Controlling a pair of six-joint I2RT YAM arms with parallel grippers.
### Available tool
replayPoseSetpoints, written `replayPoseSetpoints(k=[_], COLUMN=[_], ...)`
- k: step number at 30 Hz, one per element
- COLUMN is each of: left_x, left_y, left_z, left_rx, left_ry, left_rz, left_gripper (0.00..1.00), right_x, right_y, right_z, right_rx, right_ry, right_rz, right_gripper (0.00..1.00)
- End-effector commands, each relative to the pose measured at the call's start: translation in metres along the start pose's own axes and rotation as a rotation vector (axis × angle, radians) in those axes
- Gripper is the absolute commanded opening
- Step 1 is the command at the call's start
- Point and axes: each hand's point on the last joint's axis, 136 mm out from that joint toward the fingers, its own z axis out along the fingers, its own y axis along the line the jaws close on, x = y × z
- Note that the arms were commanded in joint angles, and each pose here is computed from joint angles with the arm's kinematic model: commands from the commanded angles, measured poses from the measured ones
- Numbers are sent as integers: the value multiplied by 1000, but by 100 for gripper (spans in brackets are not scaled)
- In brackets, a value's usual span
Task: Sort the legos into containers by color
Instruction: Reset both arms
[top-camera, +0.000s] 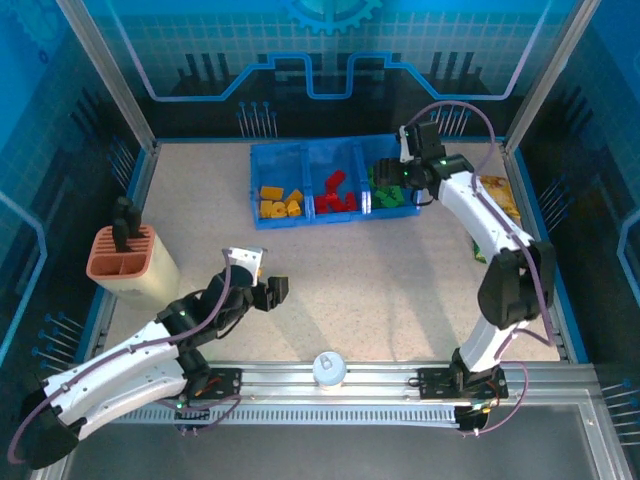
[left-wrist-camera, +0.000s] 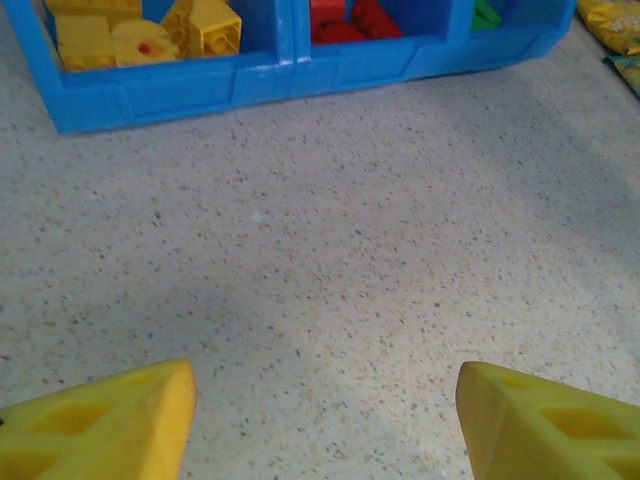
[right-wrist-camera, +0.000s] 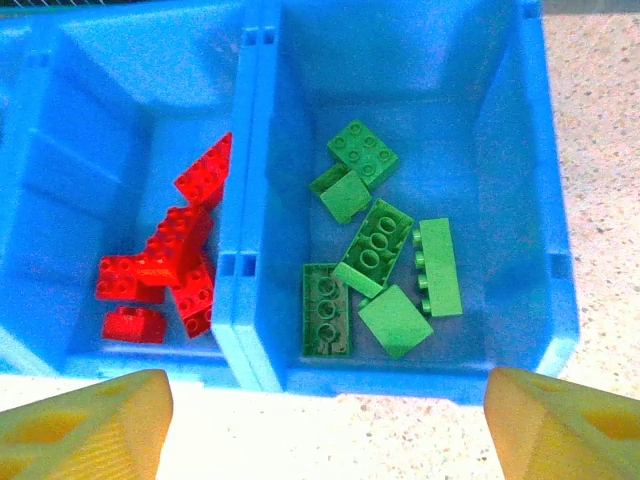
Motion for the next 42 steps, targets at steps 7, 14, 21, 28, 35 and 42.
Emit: replayPoseSetpoints(k=[7, 14, 21, 28, 35, 42], left_x=[-36, -49, -63, -77, -88, -91], left_y=[5, 3, 3, 5, 33, 68], left_z=[-12, -18, -26, -36, -48, -67], left_rx=[-70, -78, -87, -109, -273, -461], left_ry=[-95, -128, -169, -217, -281, -385], left_rz=[52, 70, 85, 106, 139, 197], left_gripper=[84, 95, 99, 99, 99, 99], right_x=[11, 21, 33, 49, 72, 110], right_y=[-1, 6, -3, -16, -31, -55], right_z=[-52, -93, -122, -134, -144, -145], right_rx=[17, -39, -14, 38, 88, 165], right_ry=[-177, -396, -476, -491, -528, -542], right_rz=[-91, -189, -200, -207, -216, -220], right_gripper=[100, 100, 100, 100, 100, 100])
